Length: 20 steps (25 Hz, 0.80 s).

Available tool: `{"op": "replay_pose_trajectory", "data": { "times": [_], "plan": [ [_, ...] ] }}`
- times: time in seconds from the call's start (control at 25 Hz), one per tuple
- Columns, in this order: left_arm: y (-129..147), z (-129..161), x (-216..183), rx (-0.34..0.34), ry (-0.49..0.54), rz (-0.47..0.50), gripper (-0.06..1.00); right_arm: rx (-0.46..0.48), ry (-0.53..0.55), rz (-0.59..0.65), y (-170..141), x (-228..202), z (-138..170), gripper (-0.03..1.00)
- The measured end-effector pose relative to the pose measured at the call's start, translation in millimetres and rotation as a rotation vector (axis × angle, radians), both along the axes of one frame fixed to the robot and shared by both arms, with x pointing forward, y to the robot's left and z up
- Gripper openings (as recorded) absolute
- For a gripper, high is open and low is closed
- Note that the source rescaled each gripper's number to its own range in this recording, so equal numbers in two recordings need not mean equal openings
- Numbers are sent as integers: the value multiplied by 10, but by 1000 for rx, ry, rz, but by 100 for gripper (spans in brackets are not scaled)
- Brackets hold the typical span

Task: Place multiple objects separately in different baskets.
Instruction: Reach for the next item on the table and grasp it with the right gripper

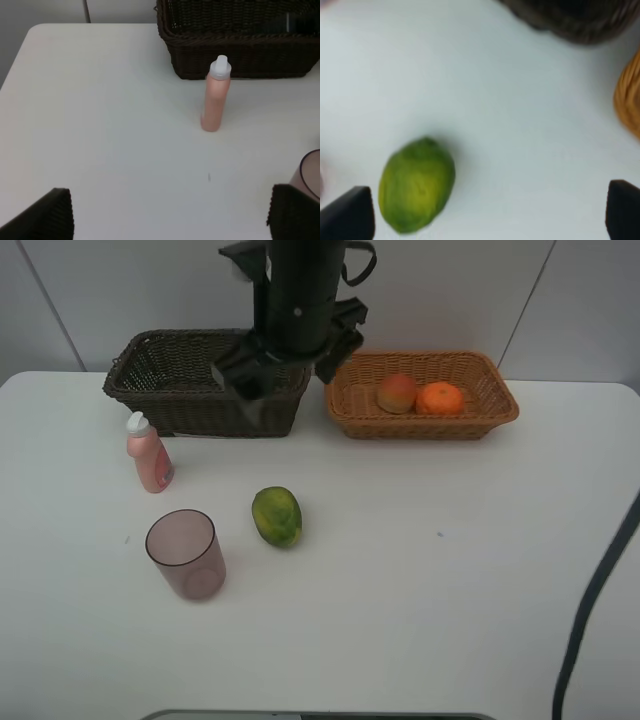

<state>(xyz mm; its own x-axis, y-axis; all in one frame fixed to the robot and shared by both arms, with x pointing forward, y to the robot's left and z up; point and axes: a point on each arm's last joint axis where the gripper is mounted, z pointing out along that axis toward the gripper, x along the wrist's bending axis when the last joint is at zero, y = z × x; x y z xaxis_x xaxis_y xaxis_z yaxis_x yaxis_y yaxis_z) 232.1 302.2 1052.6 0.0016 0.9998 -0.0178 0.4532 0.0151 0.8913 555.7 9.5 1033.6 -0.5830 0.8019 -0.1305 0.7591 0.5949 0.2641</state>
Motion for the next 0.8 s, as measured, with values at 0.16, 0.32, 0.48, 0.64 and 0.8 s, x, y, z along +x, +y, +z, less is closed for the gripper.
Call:
{"op": "replay_pose_trajectory", "data": {
  "times": [0.16,0.32,0.48,0.64,0.8],
  "plan": [
    [0,0,0,0,0,0,100,-41,63,-78,-146,-140,-220,95],
    [0,0,0,0,0,0,100,-60,95,-120,-191,-258,-492,95],
    [0,0,0,0,0,0,100,-47,98,-107,-121,-375,-617,95],
    [0,0,0,0,0,0,100,1,75,-92,-19,-433,-620,95],
    [0,0,0,0,0,0,100,90,75,-109,82,-462,-612,95]
  ]
}}
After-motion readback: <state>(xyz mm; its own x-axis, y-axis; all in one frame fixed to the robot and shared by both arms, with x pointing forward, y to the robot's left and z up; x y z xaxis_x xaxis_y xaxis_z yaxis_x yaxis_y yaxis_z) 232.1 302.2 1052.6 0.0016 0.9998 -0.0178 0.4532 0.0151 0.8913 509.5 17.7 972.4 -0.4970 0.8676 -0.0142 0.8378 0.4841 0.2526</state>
